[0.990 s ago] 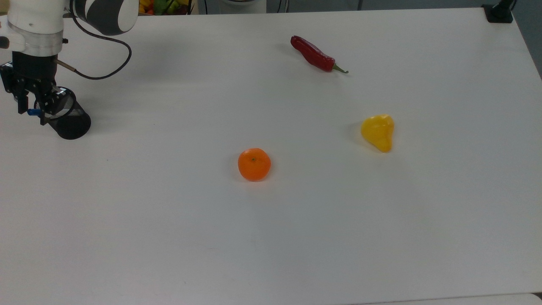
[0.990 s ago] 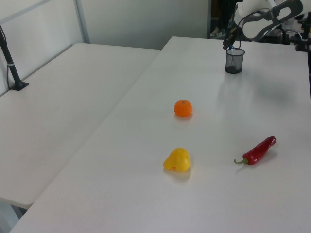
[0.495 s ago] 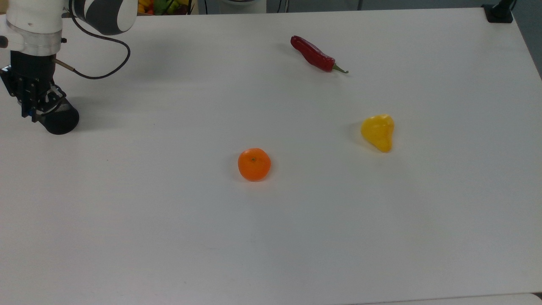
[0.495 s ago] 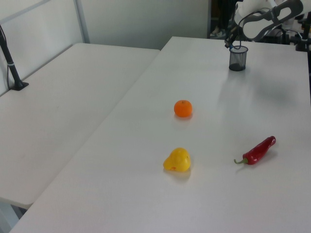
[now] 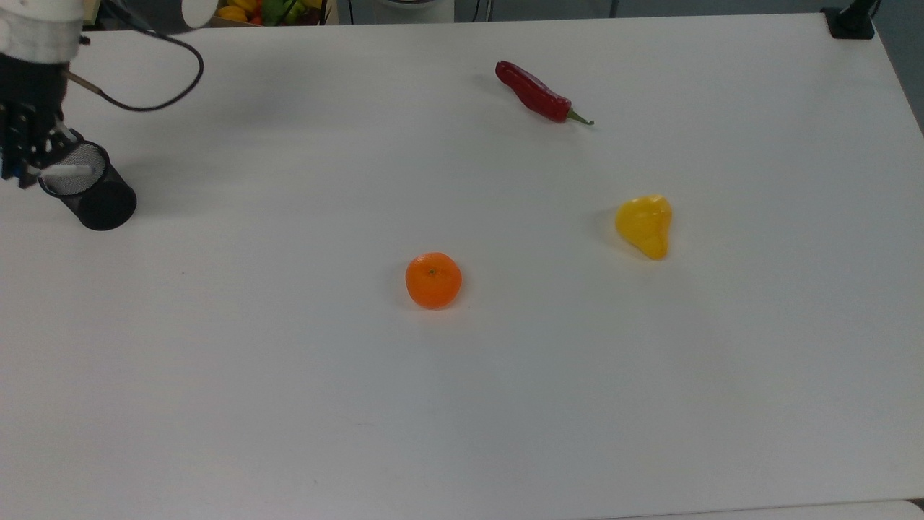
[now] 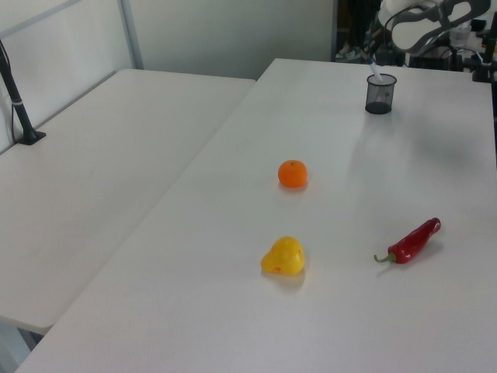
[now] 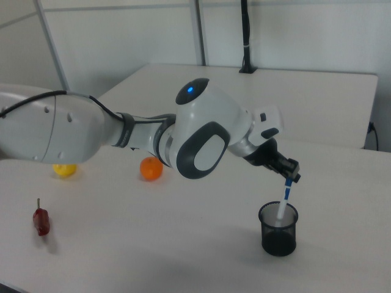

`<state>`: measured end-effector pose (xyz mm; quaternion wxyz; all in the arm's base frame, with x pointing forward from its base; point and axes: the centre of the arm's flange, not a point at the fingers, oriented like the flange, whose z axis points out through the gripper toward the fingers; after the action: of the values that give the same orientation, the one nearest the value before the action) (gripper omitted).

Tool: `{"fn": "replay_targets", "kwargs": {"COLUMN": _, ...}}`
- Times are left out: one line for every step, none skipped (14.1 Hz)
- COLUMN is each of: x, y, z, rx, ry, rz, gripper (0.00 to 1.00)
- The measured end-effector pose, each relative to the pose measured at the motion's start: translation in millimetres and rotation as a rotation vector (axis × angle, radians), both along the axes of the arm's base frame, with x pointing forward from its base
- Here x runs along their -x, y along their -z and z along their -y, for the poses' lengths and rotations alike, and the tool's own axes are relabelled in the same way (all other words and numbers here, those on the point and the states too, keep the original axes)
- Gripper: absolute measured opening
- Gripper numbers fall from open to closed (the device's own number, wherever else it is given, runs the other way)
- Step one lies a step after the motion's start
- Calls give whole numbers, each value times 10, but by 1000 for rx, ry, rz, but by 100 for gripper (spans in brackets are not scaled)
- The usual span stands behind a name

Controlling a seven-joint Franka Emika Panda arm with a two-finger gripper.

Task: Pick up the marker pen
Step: 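Lift the marker up out of the pen cup, then carry the marker across the table toward the orange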

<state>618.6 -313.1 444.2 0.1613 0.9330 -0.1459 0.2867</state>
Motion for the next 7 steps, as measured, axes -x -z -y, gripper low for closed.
{"fn": "replay_targets", "kwargs": {"x": 28, "y": -174, "z": -3, "rx": 5, "ry": 1, "rz": 26, "gripper": 20}}
{"fn": "replay_targets", "kwargs": {"x": 64, "y": -378, "z": -18, "rx": 10, "ry": 2, "rz": 57, "gripper": 20}}
{"fn": "replay_targets", "kwargs": {"x": 108, "y": -570, "z": -36, "rx": 11, "ry": 4, "rz": 84, "gripper": 20}}
{"fn": "replay_targets", "kwargs": {"x": 161, "y": -762, "z": -56, "rx": 7, "ry": 8, "rz": 108, "gripper": 20}}
{"fn": "replay_targets", "kwargs": {"x": 218, "y": -949, "z": -87, "rx": 1, "ry": 10, "rz": 126, "gripper": 20}}
{"fn": "replay_targets", "kwargs": {"x": 264, "y": -1115, "z": -141, "rx": -8, "ry": 8, "rz": 142, "gripper": 20}}
{"fn": "replay_targets", "kwargs": {"x": 298, "y": -1269, "z": -233, "rx": -25, "ry": 3, "rz": 154, "gripper": 20}}
